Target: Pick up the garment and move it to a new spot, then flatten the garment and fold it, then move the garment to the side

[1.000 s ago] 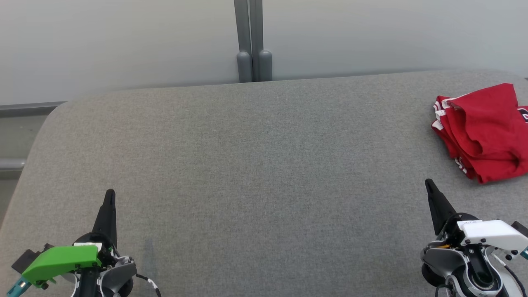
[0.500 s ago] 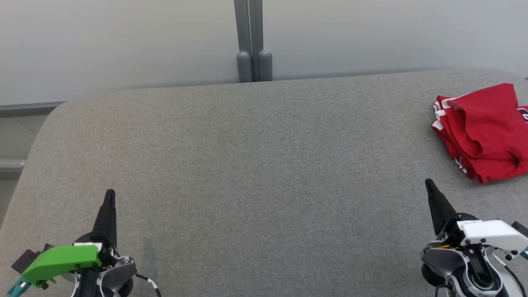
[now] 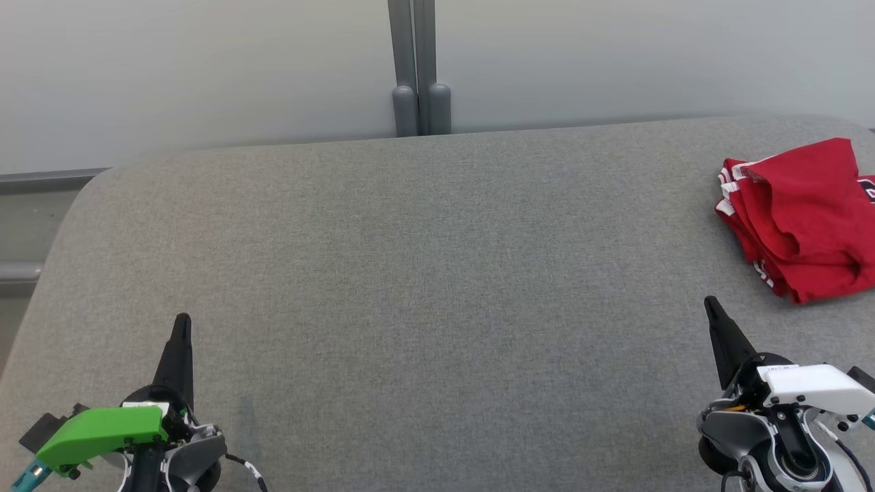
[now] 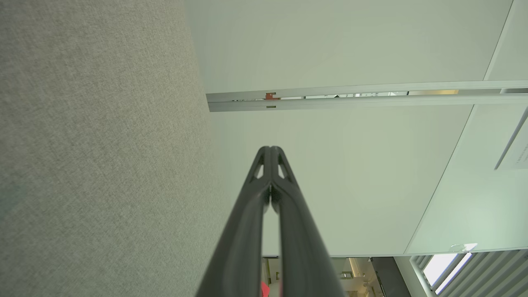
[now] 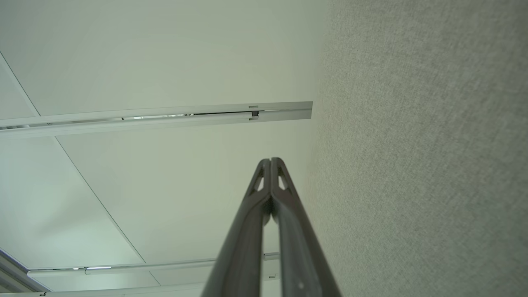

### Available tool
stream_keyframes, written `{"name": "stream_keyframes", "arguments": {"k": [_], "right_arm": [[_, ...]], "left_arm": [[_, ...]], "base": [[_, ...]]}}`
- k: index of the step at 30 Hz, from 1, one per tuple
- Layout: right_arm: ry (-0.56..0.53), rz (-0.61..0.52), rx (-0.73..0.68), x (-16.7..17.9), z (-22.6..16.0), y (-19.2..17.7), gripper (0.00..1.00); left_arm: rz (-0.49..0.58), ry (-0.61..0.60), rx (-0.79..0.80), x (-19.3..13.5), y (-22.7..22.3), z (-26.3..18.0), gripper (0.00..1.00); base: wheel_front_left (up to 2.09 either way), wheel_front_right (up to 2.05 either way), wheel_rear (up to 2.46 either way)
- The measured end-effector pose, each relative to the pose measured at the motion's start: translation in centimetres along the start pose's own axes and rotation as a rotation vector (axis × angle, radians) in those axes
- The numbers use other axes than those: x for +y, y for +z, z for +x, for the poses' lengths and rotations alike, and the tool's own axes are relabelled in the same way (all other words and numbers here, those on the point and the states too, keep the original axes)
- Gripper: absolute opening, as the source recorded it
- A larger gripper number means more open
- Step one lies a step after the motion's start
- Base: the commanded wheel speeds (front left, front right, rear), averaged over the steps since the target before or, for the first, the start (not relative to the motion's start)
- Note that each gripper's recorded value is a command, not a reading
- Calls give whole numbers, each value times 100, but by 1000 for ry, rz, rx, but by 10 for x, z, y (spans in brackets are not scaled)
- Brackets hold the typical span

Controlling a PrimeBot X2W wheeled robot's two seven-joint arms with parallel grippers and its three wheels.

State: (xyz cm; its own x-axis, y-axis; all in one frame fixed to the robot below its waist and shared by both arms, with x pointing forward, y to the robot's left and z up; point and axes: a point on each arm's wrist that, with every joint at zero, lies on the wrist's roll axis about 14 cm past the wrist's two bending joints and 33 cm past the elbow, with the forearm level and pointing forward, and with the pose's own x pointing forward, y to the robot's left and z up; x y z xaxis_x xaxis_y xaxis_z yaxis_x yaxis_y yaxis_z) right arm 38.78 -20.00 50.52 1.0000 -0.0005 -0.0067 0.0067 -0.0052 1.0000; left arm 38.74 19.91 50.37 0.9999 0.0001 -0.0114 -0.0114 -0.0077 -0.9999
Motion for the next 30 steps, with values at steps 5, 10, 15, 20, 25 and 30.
{"name": "stream_keyframes", "arguments": {"k": [5, 10, 15, 20, 25, 30], "right_arm": [[0, 0, -1, 0, 0, 0, 0], [0, 0, -1, 0, 0, 0, 0], [0, 0, -1, 0, 0, 0, 0], [0, 0, -2, 0, 0, 0, 0], [0, 0, 0, 0, 0, 0, 0], [0, 0, 1, 0, 0, 0, 0]], "left_arm": [[0, 0, 0, 0, 0, 0, 0], [0, 0, 0, 0, 0, 0, 0], [0, 0, 0, 0, 0, 0, 0], [0, 0, 0, 0, 0, 0, 0], [0, 0, 0, 0, 0, 0, 0], [0, 0, 0, 0, 0, 0, 0]], "base": [[0, 0, 0], [0, 0, 0], [0, 0, 0], [0, 0, 0], [0, 0, 0], [0, 0, 0]]}}
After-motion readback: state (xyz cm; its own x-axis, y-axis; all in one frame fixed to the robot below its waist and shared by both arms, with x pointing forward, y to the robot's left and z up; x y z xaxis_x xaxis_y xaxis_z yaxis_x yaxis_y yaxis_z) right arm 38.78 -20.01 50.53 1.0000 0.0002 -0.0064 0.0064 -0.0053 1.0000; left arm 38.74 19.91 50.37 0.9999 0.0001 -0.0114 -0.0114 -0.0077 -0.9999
